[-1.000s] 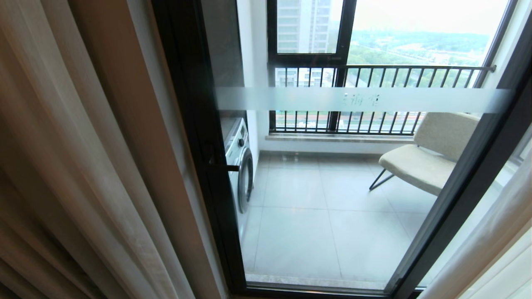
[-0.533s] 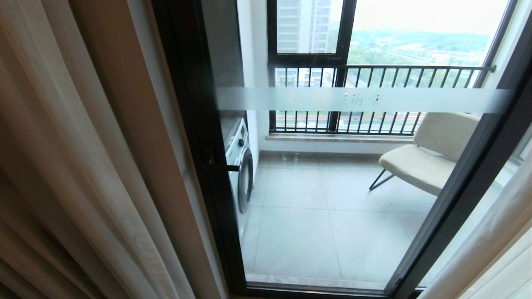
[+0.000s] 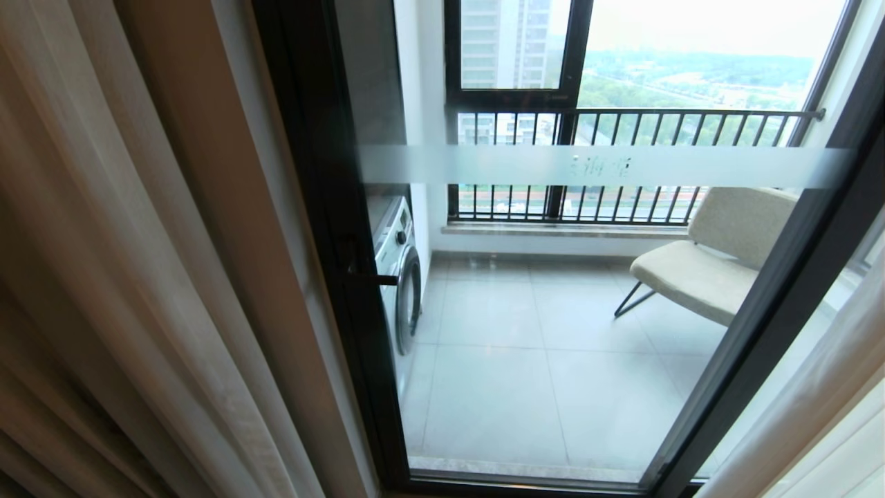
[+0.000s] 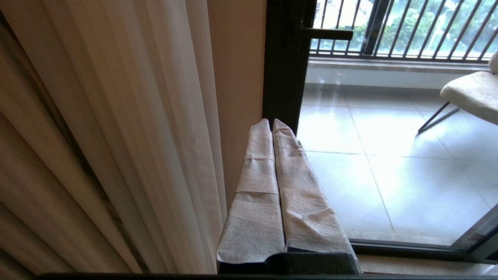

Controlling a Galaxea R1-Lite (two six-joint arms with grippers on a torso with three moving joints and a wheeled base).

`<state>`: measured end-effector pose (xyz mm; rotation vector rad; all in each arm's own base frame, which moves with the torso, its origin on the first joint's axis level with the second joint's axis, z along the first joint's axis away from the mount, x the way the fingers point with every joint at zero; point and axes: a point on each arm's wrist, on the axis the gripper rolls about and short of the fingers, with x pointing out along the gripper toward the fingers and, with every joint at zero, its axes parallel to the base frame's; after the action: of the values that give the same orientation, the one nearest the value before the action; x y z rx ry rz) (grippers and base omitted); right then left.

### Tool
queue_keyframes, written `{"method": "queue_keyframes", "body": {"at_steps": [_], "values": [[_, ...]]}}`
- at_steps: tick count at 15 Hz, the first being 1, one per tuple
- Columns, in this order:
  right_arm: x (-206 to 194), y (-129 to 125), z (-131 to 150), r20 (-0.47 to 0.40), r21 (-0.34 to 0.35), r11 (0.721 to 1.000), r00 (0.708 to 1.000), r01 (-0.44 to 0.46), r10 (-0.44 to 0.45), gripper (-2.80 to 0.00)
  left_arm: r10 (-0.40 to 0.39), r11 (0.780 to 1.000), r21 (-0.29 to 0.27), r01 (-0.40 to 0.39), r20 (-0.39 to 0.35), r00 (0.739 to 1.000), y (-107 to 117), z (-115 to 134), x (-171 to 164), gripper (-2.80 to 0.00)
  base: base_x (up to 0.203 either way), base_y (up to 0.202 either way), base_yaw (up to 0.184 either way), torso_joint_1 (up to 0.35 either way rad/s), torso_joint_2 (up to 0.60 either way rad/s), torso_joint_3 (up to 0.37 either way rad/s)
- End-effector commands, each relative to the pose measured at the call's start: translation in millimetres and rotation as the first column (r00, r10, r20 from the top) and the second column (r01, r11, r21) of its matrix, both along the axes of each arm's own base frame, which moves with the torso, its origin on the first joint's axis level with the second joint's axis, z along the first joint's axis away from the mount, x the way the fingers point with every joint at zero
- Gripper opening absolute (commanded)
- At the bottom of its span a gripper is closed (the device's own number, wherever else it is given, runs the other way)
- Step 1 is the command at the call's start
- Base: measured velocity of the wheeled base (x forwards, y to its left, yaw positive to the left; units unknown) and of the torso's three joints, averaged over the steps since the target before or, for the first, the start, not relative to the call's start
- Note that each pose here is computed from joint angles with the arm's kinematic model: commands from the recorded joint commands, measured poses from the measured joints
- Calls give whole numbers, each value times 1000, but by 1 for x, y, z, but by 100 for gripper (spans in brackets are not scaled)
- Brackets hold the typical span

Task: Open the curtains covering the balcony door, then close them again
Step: Pull the inner curtains open on both sides

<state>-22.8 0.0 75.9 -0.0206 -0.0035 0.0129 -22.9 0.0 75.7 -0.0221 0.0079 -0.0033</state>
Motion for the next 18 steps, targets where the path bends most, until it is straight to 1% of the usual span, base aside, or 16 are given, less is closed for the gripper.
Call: {"method": "queue_keyframes", "body": {"at_steps": [1,18], "values": [[0,0,0,1,-1,1000,1000,-1,1,-280,0,1000,-1,0,3,1000,0,0,0,-280,0,0,0,0,0,0],[0,0,0,0,-1,1000,1000,-1,1,-280,0,1000,-2,0,2,1000,0,0,0,-280,0,0,0,0,0,0]]}}
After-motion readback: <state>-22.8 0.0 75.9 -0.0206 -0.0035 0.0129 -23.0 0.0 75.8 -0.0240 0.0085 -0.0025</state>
